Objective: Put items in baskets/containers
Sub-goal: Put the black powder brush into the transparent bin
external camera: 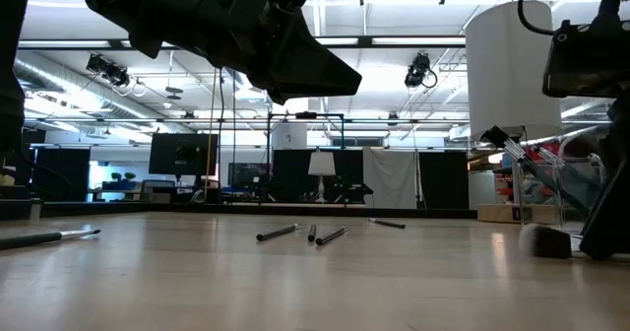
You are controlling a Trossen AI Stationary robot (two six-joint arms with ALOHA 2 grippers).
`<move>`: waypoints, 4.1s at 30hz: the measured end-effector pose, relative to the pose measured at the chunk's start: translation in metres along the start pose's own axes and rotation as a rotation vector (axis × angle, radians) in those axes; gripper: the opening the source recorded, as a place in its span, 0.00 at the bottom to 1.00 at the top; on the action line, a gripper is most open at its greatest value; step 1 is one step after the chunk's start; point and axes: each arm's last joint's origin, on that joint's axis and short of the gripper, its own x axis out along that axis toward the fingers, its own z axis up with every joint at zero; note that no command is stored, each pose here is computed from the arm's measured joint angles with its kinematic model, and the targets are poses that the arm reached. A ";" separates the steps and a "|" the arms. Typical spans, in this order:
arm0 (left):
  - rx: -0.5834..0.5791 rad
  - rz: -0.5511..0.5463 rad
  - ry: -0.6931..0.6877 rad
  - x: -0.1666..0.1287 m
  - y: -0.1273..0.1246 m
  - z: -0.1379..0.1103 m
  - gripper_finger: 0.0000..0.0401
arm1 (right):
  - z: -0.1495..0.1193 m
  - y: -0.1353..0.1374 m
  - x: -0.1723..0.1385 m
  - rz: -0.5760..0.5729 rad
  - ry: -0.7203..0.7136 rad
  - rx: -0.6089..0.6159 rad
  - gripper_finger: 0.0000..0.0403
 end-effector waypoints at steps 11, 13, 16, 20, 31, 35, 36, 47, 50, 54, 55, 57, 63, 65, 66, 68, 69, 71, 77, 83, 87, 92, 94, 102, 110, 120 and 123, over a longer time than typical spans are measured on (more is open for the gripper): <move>0.004 0.001 0.016 0.000 0.000 -0.002 0.29 | -0.023 -0.014 0.011 0.046 -0.068 -0.062 0.31; 0.006 0.001 0.021 0.000 0.000 -0.002 0.29 | -0.029 -0.018 0.013 0.035 -0.094 -0.073 0.24; 0.006 0.001 0.023 0.000 0.000 -0.002 0.29 | -0.034 -0.021 0.013 0.024 -0.115 -0.095 0.11; 0.007 0.001 0.027 0.000 0.000 -0.003 0.29 | -0.034 -0.020 0.013 0.027 -0.137 -0.120 0.06; 0.007 0.002 0.028 0.000 0.000 -0.003 0.29 | -0.022 -0.013 -0.022 0.037 -0.554 0.001 0.06; 0.040 -0.007 0.028 0.000 0.000 -0.003 0.29 | -0.007 0.001 -0.040 0.065 -0.727 0.016 0.06; 0.058 -0.020 0.024 0.000 -0.001 -0.003 0.29 | -0.003 0.005 -0.043 0.077 -0.747 -0.005 0.06; 0.195 -0.300 -0.315 0.022 -0.016 -0.004 0.29 | 0.071 0.025 -0.083 0.332 -1.144 -0.334 0.05; 0.186 -0.315 -0.407 0.026 -0.018 0.004 0.29 | 0.088 0.019 -0.078 0.329 -1.203 -0.383 0.05; 0.170 -0.321 -0.435 0.030 -0.019 0.015 0.29 | 0.105 0.012 -0.068 0.353 -1.236 -0.416 0.05; 0.163 -0.337 -0.442 0.031 -0.020 0.017 0.29 | 0.107 0.011 -0.066 0.349 -1.237 -0.419 0.05; 0.164 -0.371 -0.455 0.031 -0.021 0.022 0.29 | 0.110 0.009 -0.064 0.344 -1.239 -0.419 0.05; 0.144 -0.392 -0.478 0.033 -0.023 0.030 0.29 | 0.111 0.009 -0.064 0.337 -1.244 -0.428 0.05; 0.140 -0.392 -0.497 0.033 -0.023 0.035 0.29 | 0.111 0.009 -0.064 0.339 -1.241 -0.426 0.05; 0.139 -0.392 -0.505 0.033 -0.023 0.037 0.29 | 0.111 0.009 -0.064 0.339 -1.241 -0.426 0.05; 0.138 -0.393 -0.509 0.034 -0.024 0.039 0.29 | 0.111 0.009 -0.064 0.336 -1.243 -0.428 0.05; 0.139 -0.393 -0.510 0.034 -0.024 0.040 0.29 | 0.111 0.009 -0.064 0.332 -1.243 -0.428 0.05; 0.138 -0.392 -0.513 0.034 -0.024 0.041 0.29 | 0.112 0.008 -0.063 0.323 -1.244 -0.429 0.05; 0.138 -0.389 -0.513 0.034 -0.024 0.041 0.26 | 0.114 0.006 -0.061 0.312 -1.239 -0.428 0.05; 0.153 -0.392 -0.484 0.035 -0.024 0.038 0.11 | 0.113 0.007 -0.058 0.316 -1.205 -0.418 0.05; 0.158 -0.403 -0.441 0.037 -0.026 0.034 0.11 | 0.110 0.008 -0.054 0.343 -1.153 -0.401 0.09; 0.123 -0.354 -0.267 0.042 -0.025 0.020 0.11 | 0.093 0.013 -0.063 0.232 -1.090 -0.369 0.19; 0.103 -0.309 -0.174 0.045 -0.023 0.011 0.11 | 0.084 0.014 -0.073 0.136 -1.055 -0.343 0.25; 0.008 -0.235 -0.023 0.049 -0.012 -0.001 0.11 | 0.064 0.004 -0.070 0.154 -0.818 -0.212 0.48; 0.010 -0.231 -0.020 0.049 -0.011 -0.002 0.11 | 0.078 -0.011 -0.034 0.164 -0.671 -0.143 0.56; 0.013 -0.231 -0.014 0.049 -0.011 -0.002 0.12 | 0.105 -0.015 -0.030 0.273 -0.719 -0.202 0.42; 0.013 -0.231 -0.015 0.049 -0.011 -0.002 0.12 | 0.107 -0.016 -0.029 0.267 -0.720 -0.208 0.37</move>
